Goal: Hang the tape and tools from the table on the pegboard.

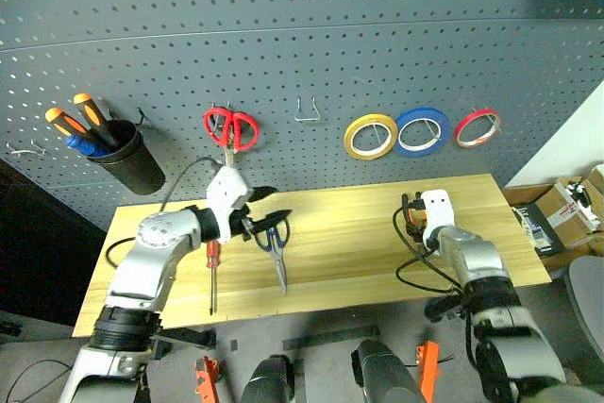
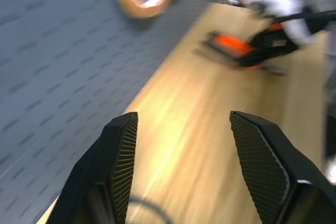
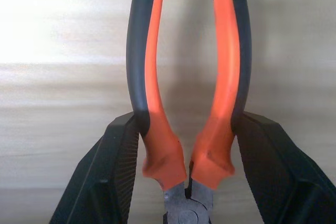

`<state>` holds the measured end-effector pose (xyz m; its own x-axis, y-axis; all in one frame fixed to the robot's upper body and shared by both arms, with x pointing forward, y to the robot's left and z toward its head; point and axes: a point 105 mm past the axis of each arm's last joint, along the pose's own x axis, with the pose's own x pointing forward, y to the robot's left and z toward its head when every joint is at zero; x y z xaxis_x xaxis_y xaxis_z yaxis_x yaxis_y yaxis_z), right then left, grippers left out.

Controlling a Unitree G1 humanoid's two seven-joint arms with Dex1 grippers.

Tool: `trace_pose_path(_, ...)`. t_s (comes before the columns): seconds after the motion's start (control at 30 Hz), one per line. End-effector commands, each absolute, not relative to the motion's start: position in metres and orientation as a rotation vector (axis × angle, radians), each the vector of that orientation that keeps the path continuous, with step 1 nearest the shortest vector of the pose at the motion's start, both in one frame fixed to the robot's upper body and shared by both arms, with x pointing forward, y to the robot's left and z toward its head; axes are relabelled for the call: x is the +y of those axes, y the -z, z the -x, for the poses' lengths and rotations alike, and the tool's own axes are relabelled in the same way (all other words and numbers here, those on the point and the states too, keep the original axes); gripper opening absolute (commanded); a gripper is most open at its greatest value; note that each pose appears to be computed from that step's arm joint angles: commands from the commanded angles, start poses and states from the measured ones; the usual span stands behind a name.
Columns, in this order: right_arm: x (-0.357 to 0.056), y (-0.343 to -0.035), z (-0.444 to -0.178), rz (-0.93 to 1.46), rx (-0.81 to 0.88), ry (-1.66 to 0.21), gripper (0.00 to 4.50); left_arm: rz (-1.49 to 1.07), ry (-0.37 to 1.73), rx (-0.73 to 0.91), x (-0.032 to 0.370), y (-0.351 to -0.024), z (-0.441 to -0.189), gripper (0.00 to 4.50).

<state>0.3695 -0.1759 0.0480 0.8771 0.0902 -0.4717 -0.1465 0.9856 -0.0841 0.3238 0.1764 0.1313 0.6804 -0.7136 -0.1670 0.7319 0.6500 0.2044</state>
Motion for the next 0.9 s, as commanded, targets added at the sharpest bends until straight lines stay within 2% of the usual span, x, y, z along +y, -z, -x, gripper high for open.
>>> trace_pose_path(0.03, -0.131, -0.114, -0.351, 0.169, 0.226, -0.246, 2.55, -0.267, 0.763, 0.014, 0.192, -0.146, -0.314, 2.96)
trace_pose_path(0.17, -0.076, -0.17, -0.315, 0.29, -0.079, -0.368, 2.54, -0.289, 0.677, -0.092, 0.207, -0.157, -0.307, 2.96)
trace_pose_path(0.27, -0.05, -0.215, -0.314, 0.301, -0.284, -0.379, 2.53, -0.254, 0.583, -0.183, 0.216, -0.17, -0.313, 2.96)
trace_pose_path(0.43, -0.028, -0.272, -0.345, 0.323, -0.481, -0.364, 2.53, -0.196, 0.57, -0.208, 0.216, -0.179, -0.316, 2.96)
trace_pose_path(0.63, -0.009, -0.318, -0.38, 0.303, -0.601, -0.349, 2.53, -0.15, 0.598, -0.222, 0.203, -0.187, -0.32, 2.96)
trace_pose_path(0.9, 0.006, -0.332, -0.413, 0.252, -0.597, -0.353, 2.53, -0.144, 0.673, -0.209, 0.182, -0.187, -0.316, 2.96)
